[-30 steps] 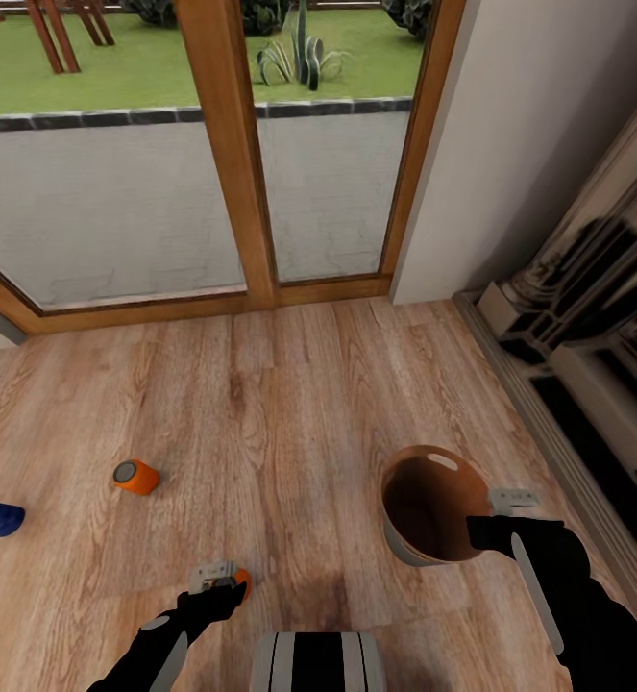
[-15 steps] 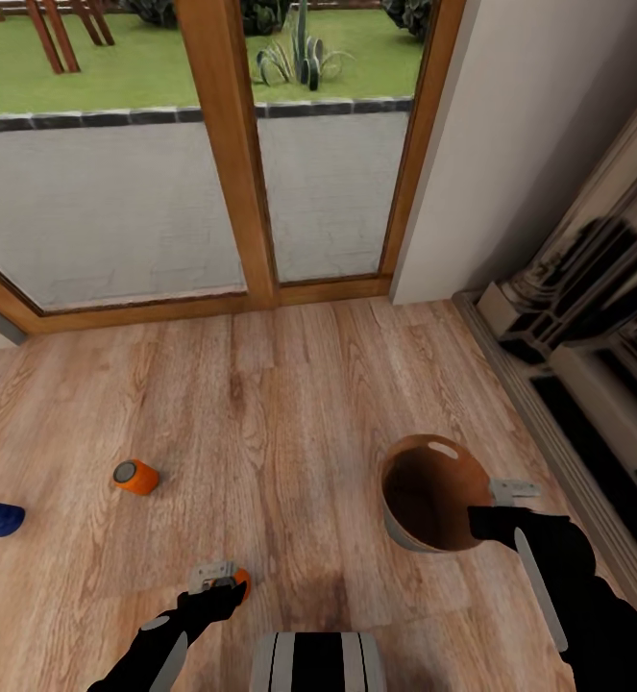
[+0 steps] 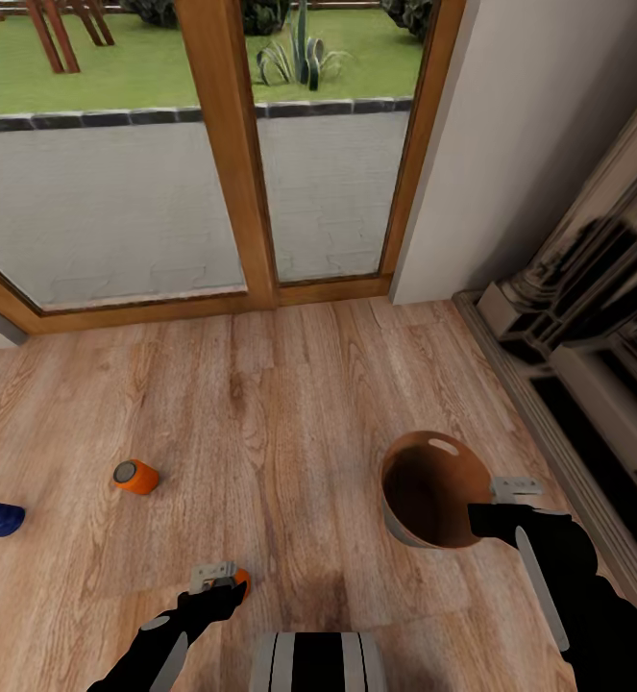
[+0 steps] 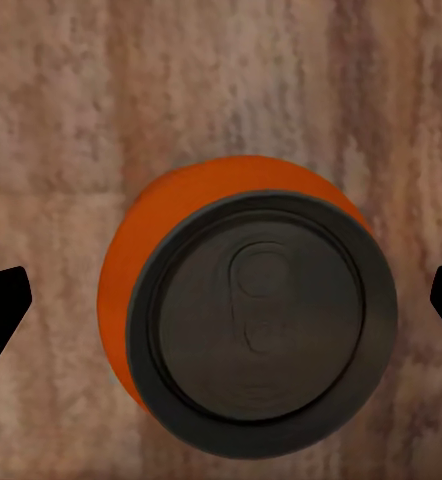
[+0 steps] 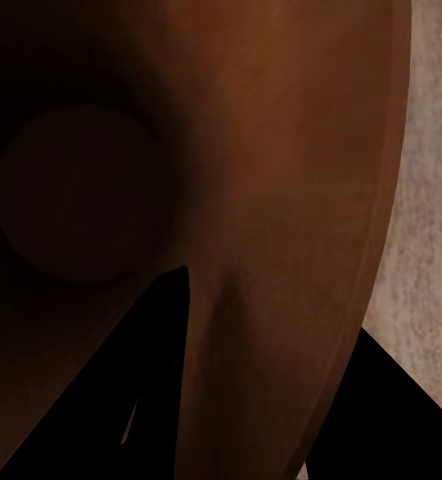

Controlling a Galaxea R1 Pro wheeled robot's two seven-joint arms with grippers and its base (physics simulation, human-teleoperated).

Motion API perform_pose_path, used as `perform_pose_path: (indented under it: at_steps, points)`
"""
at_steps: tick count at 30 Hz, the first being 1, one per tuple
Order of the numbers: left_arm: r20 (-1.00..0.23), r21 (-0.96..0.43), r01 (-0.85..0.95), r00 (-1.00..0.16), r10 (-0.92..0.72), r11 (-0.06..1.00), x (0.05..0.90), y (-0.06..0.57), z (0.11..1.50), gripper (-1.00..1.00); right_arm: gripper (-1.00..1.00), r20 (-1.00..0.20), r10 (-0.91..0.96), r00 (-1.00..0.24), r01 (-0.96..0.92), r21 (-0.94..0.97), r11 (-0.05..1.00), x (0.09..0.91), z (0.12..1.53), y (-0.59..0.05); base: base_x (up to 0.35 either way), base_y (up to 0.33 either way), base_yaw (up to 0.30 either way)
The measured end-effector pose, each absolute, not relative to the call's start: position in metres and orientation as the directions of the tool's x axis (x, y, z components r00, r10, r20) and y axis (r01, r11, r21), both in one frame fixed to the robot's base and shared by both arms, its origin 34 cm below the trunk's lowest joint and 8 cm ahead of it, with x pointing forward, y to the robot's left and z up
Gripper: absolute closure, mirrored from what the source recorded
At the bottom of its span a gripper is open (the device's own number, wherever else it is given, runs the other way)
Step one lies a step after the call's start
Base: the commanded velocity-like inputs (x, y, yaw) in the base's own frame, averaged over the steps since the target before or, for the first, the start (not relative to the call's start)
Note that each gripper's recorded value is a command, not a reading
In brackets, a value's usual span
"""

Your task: Put the three can of soda from the living room inside the tash can in the kitchen.

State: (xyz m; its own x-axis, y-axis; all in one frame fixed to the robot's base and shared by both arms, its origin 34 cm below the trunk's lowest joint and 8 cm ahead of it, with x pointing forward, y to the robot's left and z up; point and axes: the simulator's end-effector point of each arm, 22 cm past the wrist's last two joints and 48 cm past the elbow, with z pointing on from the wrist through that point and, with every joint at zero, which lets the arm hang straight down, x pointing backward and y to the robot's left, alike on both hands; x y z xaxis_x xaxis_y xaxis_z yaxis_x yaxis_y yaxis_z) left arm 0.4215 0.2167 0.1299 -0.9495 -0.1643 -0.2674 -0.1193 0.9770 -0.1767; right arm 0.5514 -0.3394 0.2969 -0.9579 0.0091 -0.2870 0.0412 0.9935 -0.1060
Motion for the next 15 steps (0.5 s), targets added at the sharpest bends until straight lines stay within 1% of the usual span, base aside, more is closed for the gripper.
perform_pose_path:
  at_steps: [15]
  points:
    - [-0.268,-0.177,-0.120,-0.949,-0.165,0.977,0.4198,0.2168,0.1232,-1.00,1.00,-0.287,0.008,-0.958,0.040,-0.106,0.994,0.5496,0.2901,-0.3390,0.000,0.000,0.000]
